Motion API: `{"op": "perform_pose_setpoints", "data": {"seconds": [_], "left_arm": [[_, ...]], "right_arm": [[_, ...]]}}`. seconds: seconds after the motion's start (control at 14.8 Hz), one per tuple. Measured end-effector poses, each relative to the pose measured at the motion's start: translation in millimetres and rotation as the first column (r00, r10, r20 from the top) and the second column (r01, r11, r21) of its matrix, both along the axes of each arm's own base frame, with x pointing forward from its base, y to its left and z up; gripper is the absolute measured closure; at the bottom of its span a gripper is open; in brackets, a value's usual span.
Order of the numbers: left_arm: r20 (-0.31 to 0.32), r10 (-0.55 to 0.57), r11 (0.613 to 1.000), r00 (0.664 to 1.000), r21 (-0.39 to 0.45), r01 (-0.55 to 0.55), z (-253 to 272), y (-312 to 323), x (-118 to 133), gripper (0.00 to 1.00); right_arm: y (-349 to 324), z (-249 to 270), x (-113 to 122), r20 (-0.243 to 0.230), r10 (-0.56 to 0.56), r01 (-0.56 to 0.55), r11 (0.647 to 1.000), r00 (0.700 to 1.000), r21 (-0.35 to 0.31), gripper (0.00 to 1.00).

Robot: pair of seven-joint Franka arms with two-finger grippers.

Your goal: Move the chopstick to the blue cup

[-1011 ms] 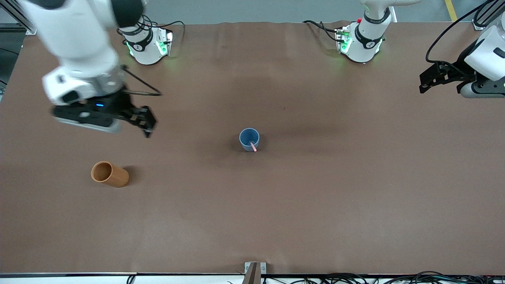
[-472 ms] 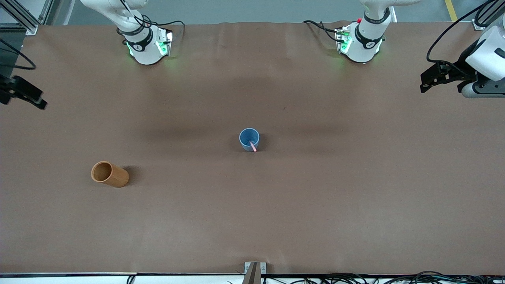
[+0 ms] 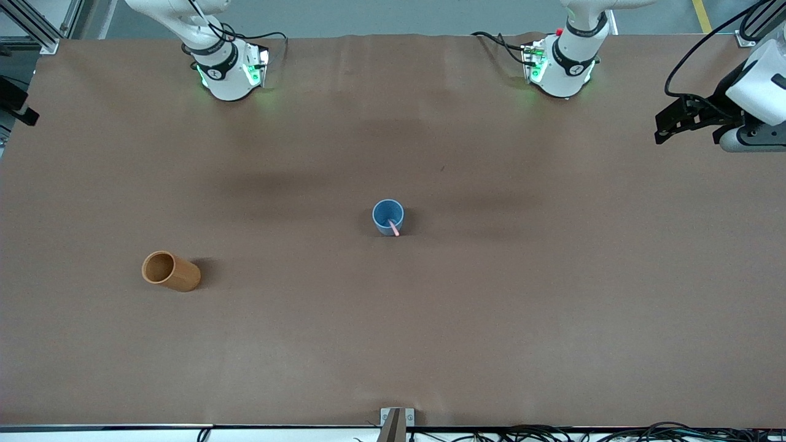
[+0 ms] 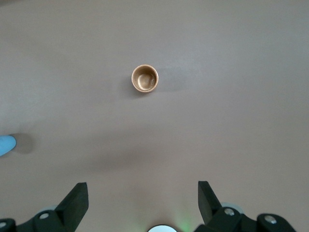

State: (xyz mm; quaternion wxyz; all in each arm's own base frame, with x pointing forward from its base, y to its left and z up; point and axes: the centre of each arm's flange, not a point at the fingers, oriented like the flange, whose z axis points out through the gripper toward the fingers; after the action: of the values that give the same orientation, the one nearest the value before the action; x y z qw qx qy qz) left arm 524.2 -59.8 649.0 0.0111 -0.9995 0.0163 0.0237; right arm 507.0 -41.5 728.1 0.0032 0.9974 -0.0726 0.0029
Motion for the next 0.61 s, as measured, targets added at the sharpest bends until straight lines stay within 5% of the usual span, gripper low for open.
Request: {"op": "perform_pose_setpoints", "data": {"seconds": [0.61], "left_arm": [[0.01, 0.0, 1.0, 1.0, -0.001, 0.0, 4, 0, 0, 0.0]], "right_arm": [[1, -20, 7, -0.062, 0.085, -0.085, 0.996, 0.994, 0.01, 0.0]]}}
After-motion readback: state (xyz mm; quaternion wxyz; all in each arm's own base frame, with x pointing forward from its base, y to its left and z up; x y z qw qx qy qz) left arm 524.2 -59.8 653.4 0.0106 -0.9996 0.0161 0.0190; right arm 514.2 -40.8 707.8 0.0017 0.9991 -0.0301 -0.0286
